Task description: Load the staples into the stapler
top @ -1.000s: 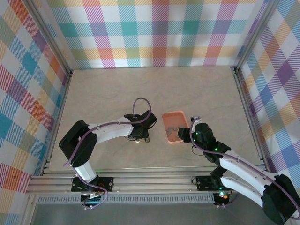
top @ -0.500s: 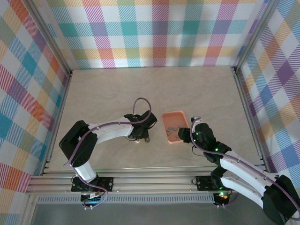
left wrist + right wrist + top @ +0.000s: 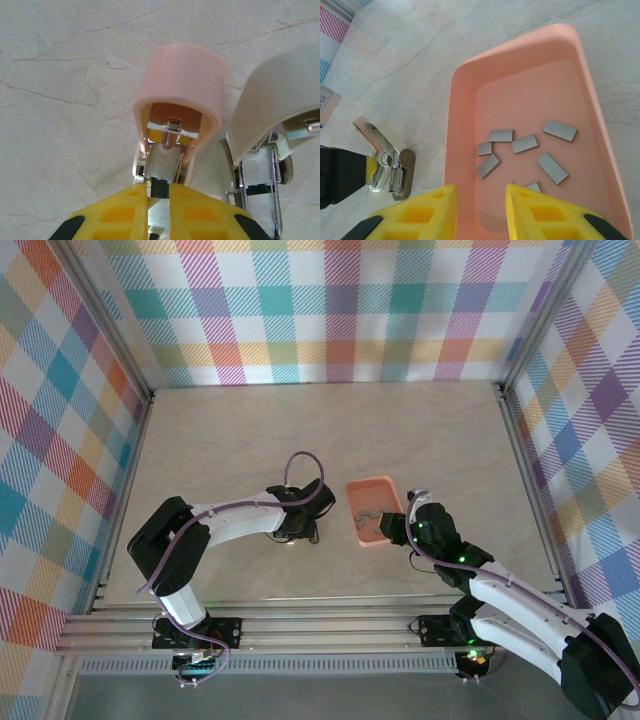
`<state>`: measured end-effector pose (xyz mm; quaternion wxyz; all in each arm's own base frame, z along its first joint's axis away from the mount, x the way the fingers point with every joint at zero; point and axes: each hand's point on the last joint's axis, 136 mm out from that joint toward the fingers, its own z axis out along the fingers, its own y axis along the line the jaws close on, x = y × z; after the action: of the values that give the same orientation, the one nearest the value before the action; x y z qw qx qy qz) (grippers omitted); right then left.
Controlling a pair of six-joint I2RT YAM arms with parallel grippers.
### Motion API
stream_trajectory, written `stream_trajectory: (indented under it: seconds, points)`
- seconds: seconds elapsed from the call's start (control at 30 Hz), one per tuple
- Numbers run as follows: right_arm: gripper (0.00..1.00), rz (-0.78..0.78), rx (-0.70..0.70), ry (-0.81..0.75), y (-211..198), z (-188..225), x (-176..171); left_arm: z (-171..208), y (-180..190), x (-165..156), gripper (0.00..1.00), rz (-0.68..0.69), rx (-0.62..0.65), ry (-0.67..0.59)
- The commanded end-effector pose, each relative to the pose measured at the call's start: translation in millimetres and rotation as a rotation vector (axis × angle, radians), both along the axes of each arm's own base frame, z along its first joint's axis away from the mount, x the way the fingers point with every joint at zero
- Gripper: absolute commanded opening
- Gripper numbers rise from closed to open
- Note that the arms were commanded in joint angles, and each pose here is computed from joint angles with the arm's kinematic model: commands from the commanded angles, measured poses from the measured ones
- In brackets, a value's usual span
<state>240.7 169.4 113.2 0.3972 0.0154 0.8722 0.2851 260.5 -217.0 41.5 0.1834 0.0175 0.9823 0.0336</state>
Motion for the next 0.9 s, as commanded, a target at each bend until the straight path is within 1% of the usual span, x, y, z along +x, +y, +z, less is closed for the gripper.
stream_trajectory:
  seconds: [0.0,0.13,0.3,0.53,0.73,0.87]
  points:
    - [0.32,-0.007,0.011,-0.001,-2,0,-1,0,7,-4,0.14,-0.021,0.055,0.003]
    - [0.32,-0.006,0.015,-0.003,-1,1,-1,11,5,-2,0.14,-0.038,0.042,-0.019]
    - [0.32,-0.01,0.022,-0.002,-2,1,-2,26,2,-1,0.14,-0.098,0.013,-0.055]
    - [0.31,-0.027,0.006,-0.023,-9,3,-4,44,3,1,0.14,-0.167,-0.058,-0.171]
    - [0.31,-0.047,0.009,-0.033,-13,6,-4,49,4,1,0.14,-0.196,-0.122,-0.257]
    - [0.32,-0.062,0.016,-0.037,-15,8,-3,42,5,1,0.14,-0.202,-0.123,-0.267]
